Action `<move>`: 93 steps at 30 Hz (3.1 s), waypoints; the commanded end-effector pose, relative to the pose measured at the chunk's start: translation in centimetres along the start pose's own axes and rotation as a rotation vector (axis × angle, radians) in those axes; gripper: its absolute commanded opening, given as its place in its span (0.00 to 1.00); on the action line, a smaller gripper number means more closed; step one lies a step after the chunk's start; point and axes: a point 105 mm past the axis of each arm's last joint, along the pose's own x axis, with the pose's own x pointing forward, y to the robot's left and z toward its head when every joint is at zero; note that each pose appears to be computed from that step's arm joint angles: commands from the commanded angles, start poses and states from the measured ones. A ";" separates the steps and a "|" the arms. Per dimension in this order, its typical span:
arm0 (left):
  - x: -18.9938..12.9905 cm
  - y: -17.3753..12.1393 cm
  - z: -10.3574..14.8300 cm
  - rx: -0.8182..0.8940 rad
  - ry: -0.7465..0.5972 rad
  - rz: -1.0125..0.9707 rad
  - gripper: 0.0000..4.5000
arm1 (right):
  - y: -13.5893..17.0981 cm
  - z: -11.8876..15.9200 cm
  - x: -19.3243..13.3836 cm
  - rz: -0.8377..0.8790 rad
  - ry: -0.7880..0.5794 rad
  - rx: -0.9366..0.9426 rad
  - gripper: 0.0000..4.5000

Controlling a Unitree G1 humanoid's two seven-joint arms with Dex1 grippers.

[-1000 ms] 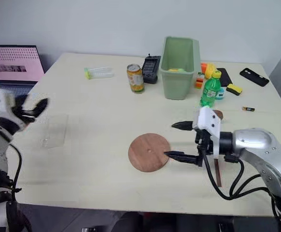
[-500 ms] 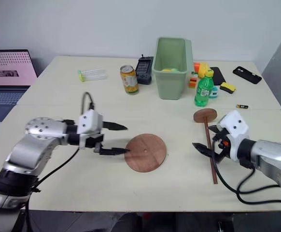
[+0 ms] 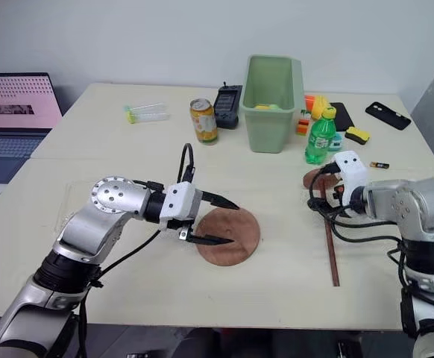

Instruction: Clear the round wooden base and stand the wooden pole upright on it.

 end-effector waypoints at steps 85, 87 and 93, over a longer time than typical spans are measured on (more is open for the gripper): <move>-9.7 -4.8 -4.3 -0.224 0.348 0.183 0.78 | 21.9 5.3 -4.8 0.818 -1.100 -0.447 0.06; -9.7 -4.8 -4.4 -0.224 0.347 0.185 0.78 | 21.8 5.2 -4.8 0.819 -1.096 -0.451 0.06; -9.7 -4.8 -4.4 -0.222 0.345 0.188 0.78 | 21.9 4.8 -4.5 0.831 -1.071 -0.469 0.06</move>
